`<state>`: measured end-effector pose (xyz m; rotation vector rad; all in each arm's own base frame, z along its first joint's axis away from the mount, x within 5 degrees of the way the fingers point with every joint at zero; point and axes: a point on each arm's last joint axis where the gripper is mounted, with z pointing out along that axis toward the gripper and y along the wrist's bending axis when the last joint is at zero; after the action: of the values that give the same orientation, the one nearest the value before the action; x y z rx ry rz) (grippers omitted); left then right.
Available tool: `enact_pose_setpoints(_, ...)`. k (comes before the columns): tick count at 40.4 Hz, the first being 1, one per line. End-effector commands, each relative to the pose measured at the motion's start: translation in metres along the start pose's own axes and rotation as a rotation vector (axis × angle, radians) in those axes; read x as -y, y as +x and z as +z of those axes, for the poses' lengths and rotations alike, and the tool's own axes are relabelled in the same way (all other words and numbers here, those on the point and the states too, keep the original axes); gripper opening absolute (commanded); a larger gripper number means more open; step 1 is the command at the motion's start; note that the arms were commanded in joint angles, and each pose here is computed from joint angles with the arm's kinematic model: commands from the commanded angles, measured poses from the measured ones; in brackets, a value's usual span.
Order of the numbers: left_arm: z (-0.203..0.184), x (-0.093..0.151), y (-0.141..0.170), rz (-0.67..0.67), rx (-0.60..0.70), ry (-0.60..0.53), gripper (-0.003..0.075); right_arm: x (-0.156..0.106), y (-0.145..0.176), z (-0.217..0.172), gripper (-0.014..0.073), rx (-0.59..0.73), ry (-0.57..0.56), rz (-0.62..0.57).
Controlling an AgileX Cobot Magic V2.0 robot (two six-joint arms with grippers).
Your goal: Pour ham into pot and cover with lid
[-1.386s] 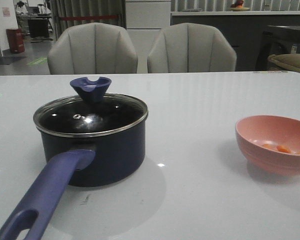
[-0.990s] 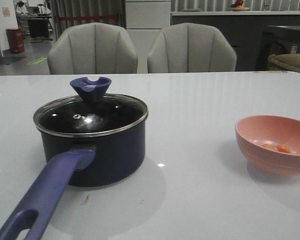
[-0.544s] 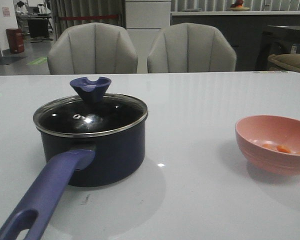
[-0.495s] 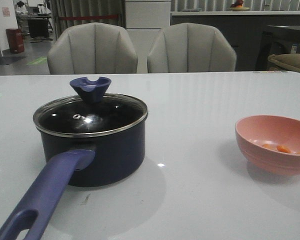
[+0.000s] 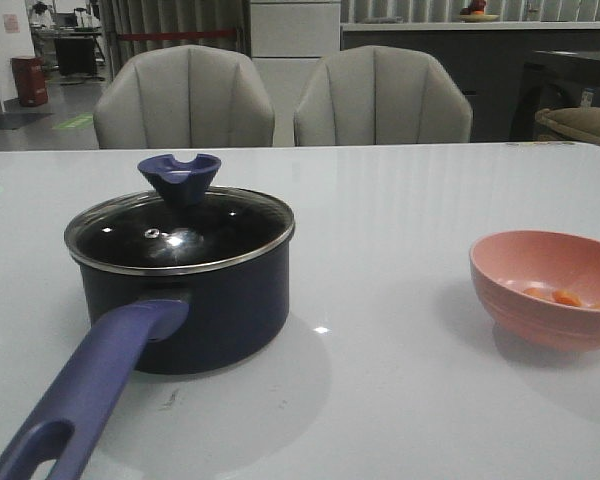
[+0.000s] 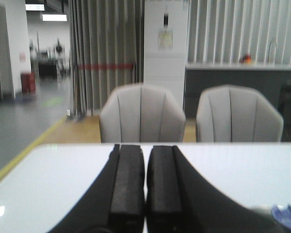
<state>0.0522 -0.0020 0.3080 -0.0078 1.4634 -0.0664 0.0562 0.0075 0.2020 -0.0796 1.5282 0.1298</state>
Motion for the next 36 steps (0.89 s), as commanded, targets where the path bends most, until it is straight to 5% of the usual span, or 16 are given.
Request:
enact_pose_setpoints(1, 0.011, 0.002, -0.021, -0.035, -0.102, 0.008, 0.0113, 0.0, -0.011, -0.002, 0.0146, 0.114, -0.001, -0.02)
enact_pose_setpoints(9, 0.029, 0.004, -0.01, -0.069, -0.329, 0.012, 0.0113, 0.0, -0.011, -0.002, 0.0146, 0.114, -0.001, -0.02)
enact_pose_setpoints(26, 0.045, 0.003, -0.001, -0.075, -0.398, 0.005, 0.0127, 0.0, -0.011, -0.002, 0.0146, 0.114, -0.001, -0.02)
enact_pose_setpoints(30, 0.046, 0.003, 0.0, -0.075, -0.407, 0.005, 0.0206, 0.0, -0.011, -0.002, 0.0146, 0.114, -0.001, -0.02)
enact_pose_setpoints(36, 0.046, 0.003, 0.0, -0.062, -0.409, 0.002, 0.0458, 0.0, -0.011, -0.002, 0.0146, 0.114, -0.001, -0.02)
